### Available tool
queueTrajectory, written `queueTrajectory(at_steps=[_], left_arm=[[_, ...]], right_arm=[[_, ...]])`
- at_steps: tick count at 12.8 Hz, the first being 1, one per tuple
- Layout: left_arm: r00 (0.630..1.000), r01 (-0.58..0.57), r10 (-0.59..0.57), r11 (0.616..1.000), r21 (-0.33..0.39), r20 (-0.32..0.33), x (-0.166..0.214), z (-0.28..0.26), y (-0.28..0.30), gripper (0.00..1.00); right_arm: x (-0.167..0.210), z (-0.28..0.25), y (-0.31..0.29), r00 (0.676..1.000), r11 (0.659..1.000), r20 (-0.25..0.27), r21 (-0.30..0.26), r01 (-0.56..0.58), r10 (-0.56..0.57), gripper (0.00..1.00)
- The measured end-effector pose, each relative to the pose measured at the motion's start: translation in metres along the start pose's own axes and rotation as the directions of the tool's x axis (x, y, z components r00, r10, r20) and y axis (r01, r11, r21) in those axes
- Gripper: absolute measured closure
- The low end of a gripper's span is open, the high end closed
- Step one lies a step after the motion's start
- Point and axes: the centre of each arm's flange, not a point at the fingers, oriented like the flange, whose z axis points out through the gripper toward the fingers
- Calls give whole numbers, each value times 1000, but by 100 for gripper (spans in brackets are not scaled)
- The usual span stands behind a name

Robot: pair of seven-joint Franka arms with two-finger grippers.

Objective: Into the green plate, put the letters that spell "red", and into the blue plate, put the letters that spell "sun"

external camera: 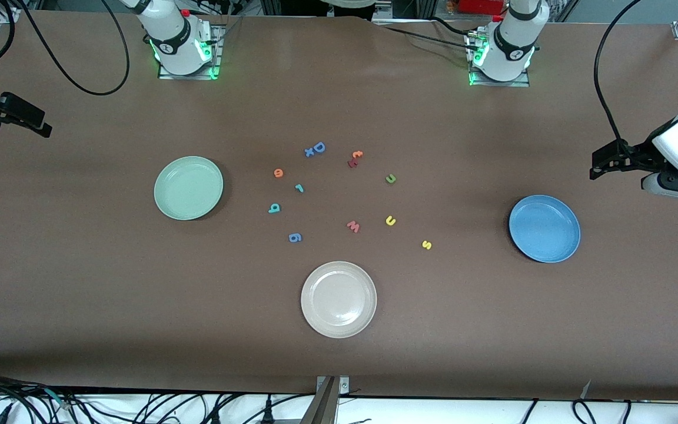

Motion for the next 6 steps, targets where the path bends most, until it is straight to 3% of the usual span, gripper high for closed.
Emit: queueTrajectory(at_steps=[6], left_arm=[[1000, 0, 0, 1000, -1, 6, -1, 1, 0, 0]], right_arm=[[0, 0, 0, 1000, 1000, 0, 0, 0, 0, 0]])
